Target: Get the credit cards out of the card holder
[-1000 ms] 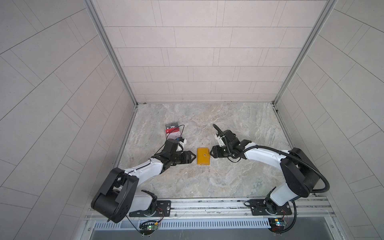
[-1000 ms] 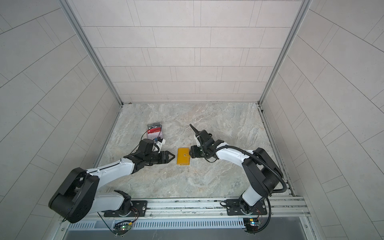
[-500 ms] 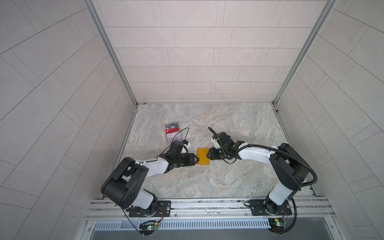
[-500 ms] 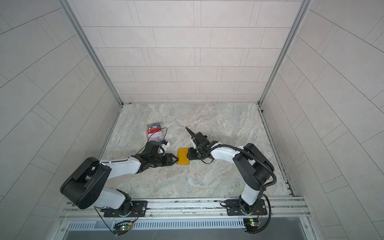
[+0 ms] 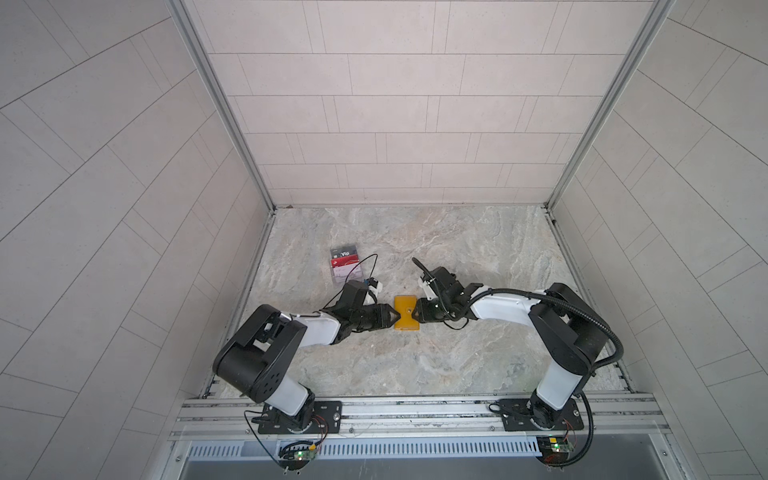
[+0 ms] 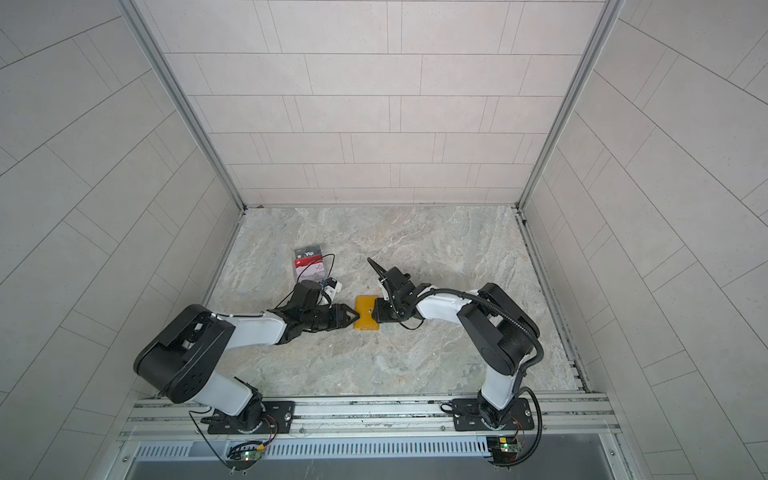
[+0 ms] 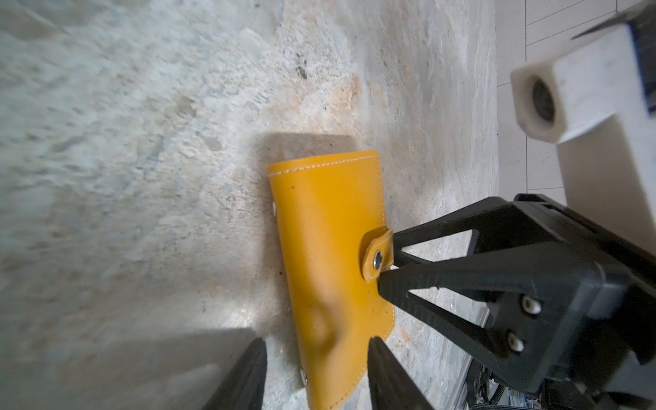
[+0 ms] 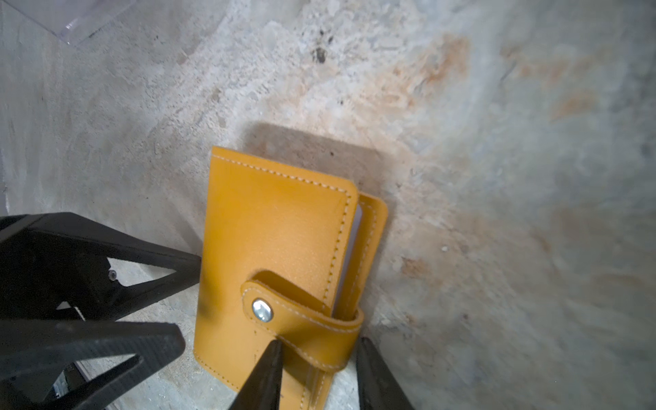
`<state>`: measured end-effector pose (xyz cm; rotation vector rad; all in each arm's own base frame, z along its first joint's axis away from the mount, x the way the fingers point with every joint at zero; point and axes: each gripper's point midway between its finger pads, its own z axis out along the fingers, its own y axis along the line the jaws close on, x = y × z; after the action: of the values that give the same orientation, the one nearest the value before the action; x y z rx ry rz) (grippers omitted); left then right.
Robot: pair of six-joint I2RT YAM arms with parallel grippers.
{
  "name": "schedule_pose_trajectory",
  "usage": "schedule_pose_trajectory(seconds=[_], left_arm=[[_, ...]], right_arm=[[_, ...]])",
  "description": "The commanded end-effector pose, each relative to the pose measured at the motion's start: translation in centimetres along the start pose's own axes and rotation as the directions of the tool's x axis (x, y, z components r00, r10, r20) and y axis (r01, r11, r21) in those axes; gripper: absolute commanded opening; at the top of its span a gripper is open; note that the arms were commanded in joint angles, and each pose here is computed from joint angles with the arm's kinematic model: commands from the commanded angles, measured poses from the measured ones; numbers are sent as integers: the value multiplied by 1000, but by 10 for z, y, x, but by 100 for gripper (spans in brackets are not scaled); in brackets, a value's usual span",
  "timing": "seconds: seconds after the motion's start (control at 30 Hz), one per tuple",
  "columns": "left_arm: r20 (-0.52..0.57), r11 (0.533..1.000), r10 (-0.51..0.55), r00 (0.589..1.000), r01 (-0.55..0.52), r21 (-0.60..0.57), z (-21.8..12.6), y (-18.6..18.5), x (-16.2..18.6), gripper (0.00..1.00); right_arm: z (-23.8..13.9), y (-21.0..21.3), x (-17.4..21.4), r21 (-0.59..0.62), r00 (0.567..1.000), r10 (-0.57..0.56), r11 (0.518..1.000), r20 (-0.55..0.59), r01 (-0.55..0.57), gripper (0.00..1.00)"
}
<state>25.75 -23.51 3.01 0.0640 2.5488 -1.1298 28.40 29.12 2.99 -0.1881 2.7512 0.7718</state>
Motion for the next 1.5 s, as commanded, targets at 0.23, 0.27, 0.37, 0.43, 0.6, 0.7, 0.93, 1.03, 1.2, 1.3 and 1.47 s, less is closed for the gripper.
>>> schedule_pose_trajectory(seconds=[0.23, 0.27, 0.37, 0.43, 0.6, 0.7, 0.93, 1.03, 1.2, 1.3, 1.47], left_arm=[[-45, 997, -43, 998, 45, 60, 10, -6, 4, 52], [-46, 997, -45, 998, 48, 64, 10, -7, 5, 52], [-44, 994, -53, 998, 57, 88, 10, -12, 3, 52], [-39, 991, -62, 997, 66, 118, 11, -16, 1, 51], [-5, 975, -80, 997, 80, 208, 9, -32, -8, 51], [-1, 971, -81, 997, 79, 227, 9, -36, -10, 49], [-4, 973, -82, 997, 81, 216, 9, -34, -9, 38], [-7, 973, -82, 997, 82, 216, 10, -34, -9, 32], [-8, 974, -83, 996, 83, 212, 11, -33, -10, 25], [-7, 976, -80, 997, 79, 200, 12, -31, -11, 20], [15, 984, -69, 997, 66, 168, 10, -27, -12, 13]], right_arm=[[12, -9, 13, 7, 999, 39, 999, -27, -39, 27], [12, -9, 13, 4, 999, 41, 999, -25, -41, 27], [14, -9, 14, -10, 998, 48, 999, -26, -49, 27], [16, -7, 16, -23, 998, 51, 998, -32, -52, 25], [18, -2, 17, -73, 997, 67, 995, -33, -69, 24], [18, 3, 14, -125, 996, 88, 988, -20, -90, 24], [16, 5, 12, -143, 996, 88, 986, -11, -89, 24], [15, 4, 11, -143, 996, 89, 986, -7, -89, 24], [14, 5, 8, -140, 996, 85, 987, 6, -83, 26], [8, 4, 3, -129, 996, 78, 989, 33, -73, 27], [-13, 4, -6, -71, 997, 24, 997, 75, -19, 32]])
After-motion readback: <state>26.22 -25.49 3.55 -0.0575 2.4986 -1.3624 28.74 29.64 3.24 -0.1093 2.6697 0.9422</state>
